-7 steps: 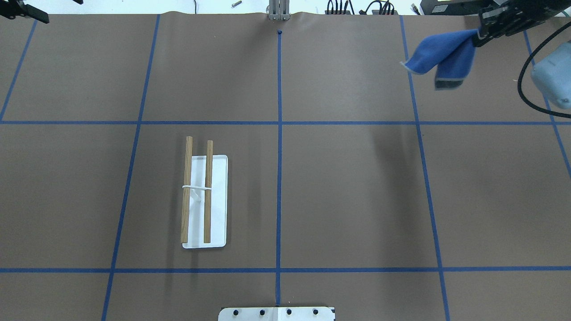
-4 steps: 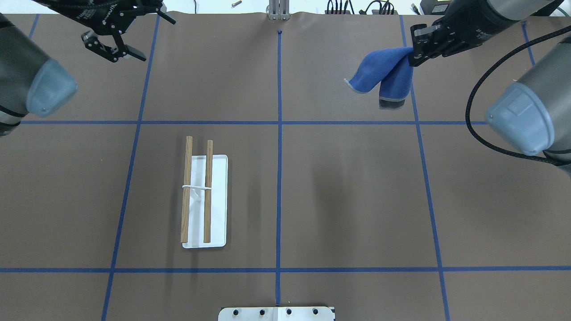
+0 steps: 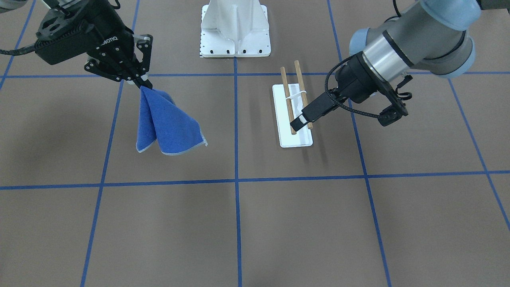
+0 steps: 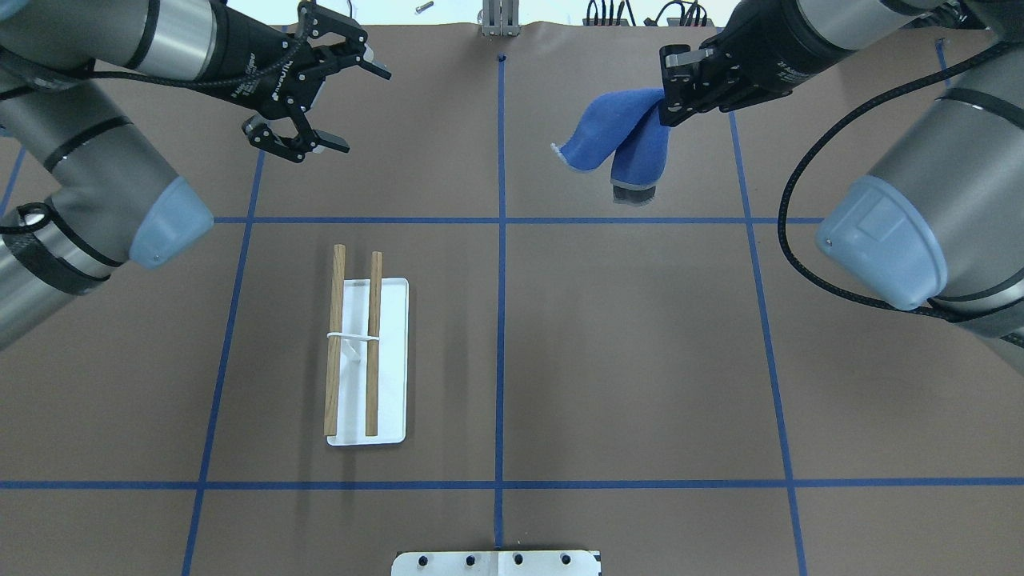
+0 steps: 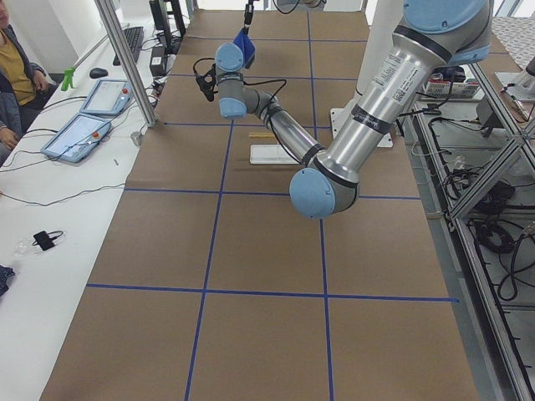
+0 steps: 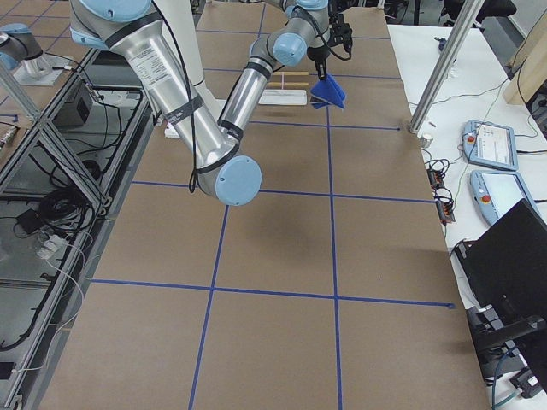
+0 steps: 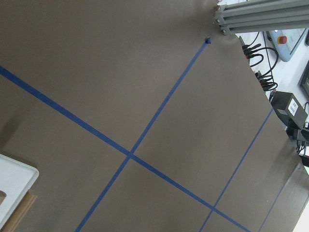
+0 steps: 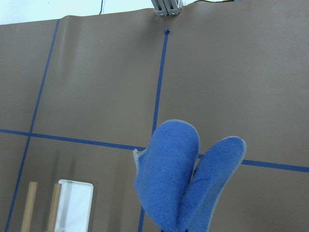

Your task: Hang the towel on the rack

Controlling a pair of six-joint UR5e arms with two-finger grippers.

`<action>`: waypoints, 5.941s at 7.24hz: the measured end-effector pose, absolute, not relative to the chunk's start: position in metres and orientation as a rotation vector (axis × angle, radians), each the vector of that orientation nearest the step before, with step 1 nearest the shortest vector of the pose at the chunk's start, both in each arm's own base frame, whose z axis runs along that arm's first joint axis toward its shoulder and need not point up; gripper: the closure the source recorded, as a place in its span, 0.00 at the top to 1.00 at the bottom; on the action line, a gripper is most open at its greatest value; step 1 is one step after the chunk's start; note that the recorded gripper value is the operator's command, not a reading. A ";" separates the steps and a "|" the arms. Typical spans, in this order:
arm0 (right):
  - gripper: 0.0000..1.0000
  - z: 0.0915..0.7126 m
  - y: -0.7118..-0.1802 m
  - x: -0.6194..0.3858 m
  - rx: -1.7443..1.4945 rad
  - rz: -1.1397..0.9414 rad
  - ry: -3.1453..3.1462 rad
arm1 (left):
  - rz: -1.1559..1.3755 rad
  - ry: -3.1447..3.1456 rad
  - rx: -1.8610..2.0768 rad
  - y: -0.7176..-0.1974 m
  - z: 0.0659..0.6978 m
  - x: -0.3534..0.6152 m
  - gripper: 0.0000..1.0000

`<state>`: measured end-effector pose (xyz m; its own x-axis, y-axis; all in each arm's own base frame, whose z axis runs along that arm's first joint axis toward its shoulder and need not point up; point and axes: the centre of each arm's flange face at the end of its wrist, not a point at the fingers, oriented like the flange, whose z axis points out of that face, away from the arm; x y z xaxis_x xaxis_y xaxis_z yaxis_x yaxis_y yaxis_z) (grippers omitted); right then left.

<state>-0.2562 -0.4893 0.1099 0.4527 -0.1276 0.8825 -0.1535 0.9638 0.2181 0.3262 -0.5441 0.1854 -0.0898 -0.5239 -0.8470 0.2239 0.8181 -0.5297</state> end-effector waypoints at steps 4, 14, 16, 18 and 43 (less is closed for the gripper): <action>0.00 0.068 -0.491 -0.264 0.288 0.069 -1.184 | -0.659 1.777 -0.265 -0.507 0.189 0.389 0.98; 0.00 0.015 -0.477 -0.257 0.278 0.117 -1.284 | -0.736 2.230 -0.233 -0.481 0.191 0.417 0.88; 0.00 0.013 -0.473 -0.260 0.272 0.118 -1.303 | -0.759 2.278 -0.242 -0.476 0.189 0.421 0.70; 0.00 0.012 -0.470 -0.264 0.265 0.117 -1.320 | -0.764 2.297 -0.248 -0.474 0.188 0.421 0.00; 1.00 0.129 -0.494 -0.226 0.275 0.196 -1.219 | -0.309 2.263 -0.051 -0.368 0.427 0.324 0.00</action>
